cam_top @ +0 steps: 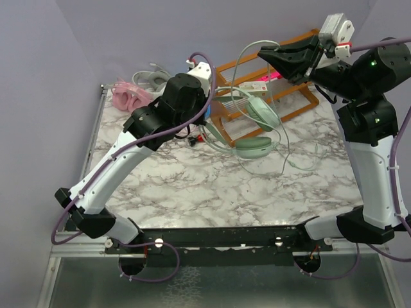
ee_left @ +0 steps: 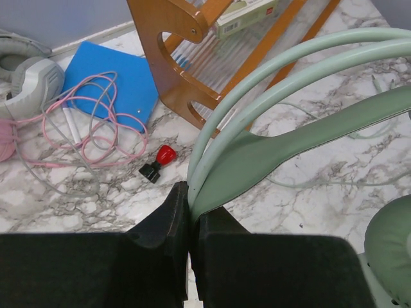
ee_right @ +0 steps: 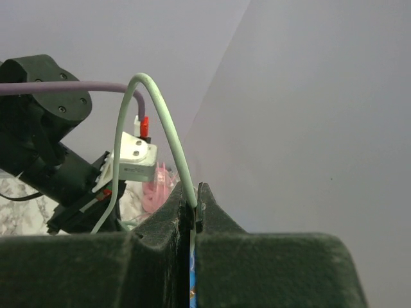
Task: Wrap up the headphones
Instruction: Wrap the headphones cable around the headphones.
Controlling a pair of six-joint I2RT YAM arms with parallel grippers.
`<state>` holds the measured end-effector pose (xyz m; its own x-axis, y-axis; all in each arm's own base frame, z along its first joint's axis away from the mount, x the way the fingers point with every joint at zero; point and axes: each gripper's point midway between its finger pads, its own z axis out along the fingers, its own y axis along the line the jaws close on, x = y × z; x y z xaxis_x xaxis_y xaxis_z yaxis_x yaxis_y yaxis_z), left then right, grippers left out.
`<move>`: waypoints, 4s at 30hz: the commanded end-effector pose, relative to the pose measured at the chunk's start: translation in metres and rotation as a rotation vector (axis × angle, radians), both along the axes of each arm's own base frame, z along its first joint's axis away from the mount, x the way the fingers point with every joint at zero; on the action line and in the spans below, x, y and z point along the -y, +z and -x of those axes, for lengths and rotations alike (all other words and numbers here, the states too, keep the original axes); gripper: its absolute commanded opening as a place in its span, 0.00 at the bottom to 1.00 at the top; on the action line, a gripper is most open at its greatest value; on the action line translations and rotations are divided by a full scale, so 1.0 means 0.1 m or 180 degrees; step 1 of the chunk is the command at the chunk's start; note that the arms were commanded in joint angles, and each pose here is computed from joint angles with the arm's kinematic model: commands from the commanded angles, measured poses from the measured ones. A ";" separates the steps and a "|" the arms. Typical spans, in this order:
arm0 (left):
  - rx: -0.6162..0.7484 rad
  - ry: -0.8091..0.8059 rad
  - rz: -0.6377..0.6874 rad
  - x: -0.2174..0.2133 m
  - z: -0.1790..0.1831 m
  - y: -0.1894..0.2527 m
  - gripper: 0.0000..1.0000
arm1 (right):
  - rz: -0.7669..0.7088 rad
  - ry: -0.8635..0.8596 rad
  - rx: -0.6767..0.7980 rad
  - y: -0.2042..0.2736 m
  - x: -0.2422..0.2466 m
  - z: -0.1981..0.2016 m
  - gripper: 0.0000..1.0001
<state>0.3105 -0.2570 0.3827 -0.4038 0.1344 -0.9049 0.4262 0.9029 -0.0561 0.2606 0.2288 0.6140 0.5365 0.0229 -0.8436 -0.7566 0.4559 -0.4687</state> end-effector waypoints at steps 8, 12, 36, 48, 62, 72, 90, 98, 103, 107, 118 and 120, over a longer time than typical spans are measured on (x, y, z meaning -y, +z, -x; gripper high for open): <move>0.0401 -0.0925 0.0465 0.31 0.43 0.39 0.00 | 0.0138 -0.0228 -0.0135 -0.13 -0.02 -0.31 0.01; 0.0528 -0.0972 0.0695 0.27 0.53 0.59 0.00 | 0.0148 -0.0358 -0.0189 -0.26 0.00 -0.42 0.01; 0.0953 -0.0157 0.1760 -0.41 0.74 1.21 0.00 | -0.0078 -0.0822 -0.0982 -1.38 0.09 -0.80 0.01; 0.1104 0.0240 0.2309 -0.69 0.76 1.38 0.00 | 0.0020 -0.0067 -0.1467 -1.96 -0.21 -0.53 0.07; 0.1165 0.0108 0.2517 -0.64 0.81 1.59 0.00 | -0.0156 0.0683 -0.1644 -2.34 -0.41 -0.24 0.35; 0.1089 -0.0092 0.2416 -0.52 0.85 1.63 0.00 | -0.0402 0.0904 -0.1144 -2.23 -0.55 -0.46 0.56; 0.1003 -0.0109 0.2319 -0.41 0.77 1.68 0.00 | 0.0050 -0.0264 -0.1000 -2.51 -0.17 -0.70 0.85; 0.1004 -0.0121 0.2332 -0.42 0.79 1.70 0.00 | 0.0013 0.0276 -0.1067 -2.67 -0.21 -0.18 0.90; 0.1002 -0.0118 0.2363 -0.43 0.80 1.74 0.00 | 0.0110 0.0886 -0.1237 -2.88 -0.37 0.04 0.91; 0.1043 -0.0104 0.2436 -0.48 0.83 1.84 0.00 | 0.0026 0.1079 -0.1382 -3.08 -0.46 -0.01 0.91; 0.1233 -0.0098 0.2617 -0.58 0.89 2.26 0.00 | -0.0059 0.1364 -0.1363 -3.29 -1.01 -0.24 0.89; 0.1269 -0.0059 0.2626 -0.62 0.89 2.30 0.00 | -0.0162 0.1387 -0.1349 -3.31 -1.05 -0.31 0.86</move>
